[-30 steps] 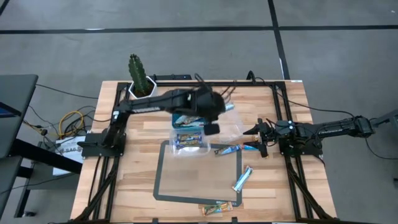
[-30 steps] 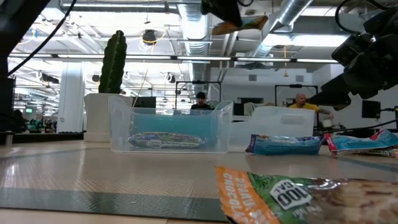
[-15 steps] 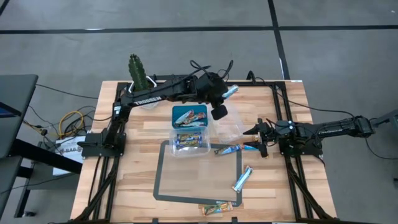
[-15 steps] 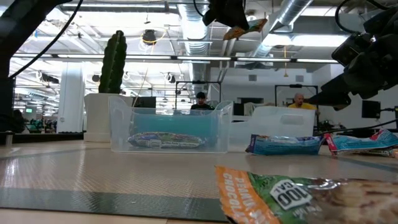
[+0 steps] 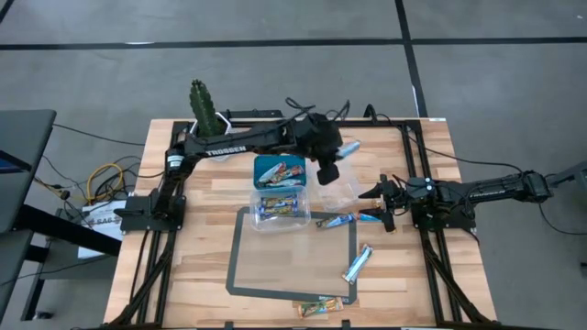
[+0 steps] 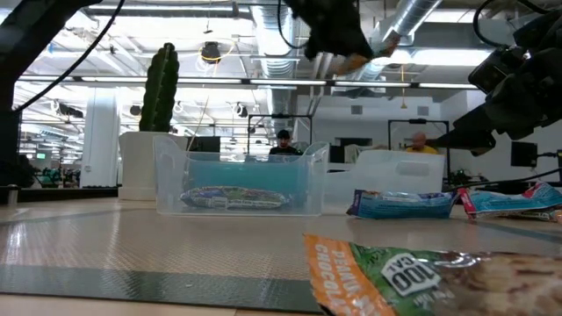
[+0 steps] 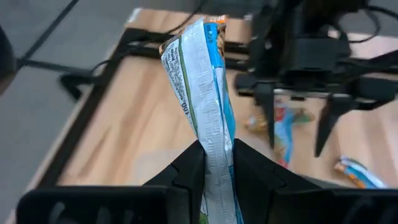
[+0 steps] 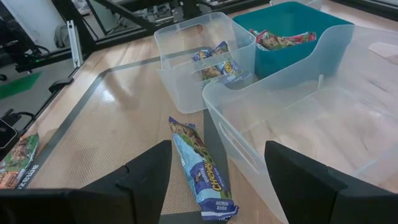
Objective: Pick and place Granola Bars by type
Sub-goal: Put the orange granola bar into the right transparent bin
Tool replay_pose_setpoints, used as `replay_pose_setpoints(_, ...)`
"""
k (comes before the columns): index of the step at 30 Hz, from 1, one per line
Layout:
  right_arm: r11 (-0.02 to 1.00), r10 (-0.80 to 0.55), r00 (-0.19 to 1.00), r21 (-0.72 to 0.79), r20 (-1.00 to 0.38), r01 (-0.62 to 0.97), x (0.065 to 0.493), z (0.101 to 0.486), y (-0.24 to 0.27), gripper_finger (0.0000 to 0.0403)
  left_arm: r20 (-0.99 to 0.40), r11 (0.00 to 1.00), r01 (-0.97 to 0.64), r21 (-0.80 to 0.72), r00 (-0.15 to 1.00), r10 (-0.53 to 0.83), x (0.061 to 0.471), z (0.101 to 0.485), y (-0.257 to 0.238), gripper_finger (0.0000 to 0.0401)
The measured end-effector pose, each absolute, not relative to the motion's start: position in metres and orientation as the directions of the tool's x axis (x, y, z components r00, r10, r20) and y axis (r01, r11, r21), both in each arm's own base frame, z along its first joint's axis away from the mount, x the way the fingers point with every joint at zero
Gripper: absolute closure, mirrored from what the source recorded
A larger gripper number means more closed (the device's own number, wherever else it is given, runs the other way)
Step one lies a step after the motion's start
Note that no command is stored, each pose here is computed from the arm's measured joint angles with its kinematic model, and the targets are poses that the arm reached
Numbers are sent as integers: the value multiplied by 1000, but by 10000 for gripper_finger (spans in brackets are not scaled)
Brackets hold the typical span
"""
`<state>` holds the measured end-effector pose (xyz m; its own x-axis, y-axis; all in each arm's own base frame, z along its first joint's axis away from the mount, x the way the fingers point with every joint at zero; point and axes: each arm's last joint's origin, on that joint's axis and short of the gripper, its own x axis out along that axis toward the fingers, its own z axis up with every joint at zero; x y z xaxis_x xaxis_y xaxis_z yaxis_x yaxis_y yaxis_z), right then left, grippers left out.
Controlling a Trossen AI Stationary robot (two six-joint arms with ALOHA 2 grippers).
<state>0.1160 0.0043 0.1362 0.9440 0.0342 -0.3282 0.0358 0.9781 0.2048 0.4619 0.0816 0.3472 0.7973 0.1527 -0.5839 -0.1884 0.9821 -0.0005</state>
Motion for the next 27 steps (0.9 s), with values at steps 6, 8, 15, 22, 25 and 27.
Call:
replay_pose_setpoints(6,978,34,944,205,-329,36,116,136,4,154,-609,985,-152,-80,790,73,470,292,81,333)
replay_pose_setpoints(8,978,35,944,205,-328,35,116,136,4,154,-622,981,-167,-96,780,72,469,276,83,333)
replay_pose_setpoints(15,978,34,944,205,-328,36,116,136,4,154,-625,975,-187,-120,777,72,466,235,84,333)
replay_pose_setpoints(22,978,35,944,205,-328,35,116,136,4,154,-574,973,-192,-127,815,85,465,218,87,333)
replay_pose_setpoints(25,978,35,944,205,-329,35,116,136,4,154,-558,973,-188,-131,826,85,465,218,88,333)
replay_pose_setpoints(27,978,34,944,205,-328,35,116,136,4,154,-558,973,-188,-132,825,84,465,217,87,333)
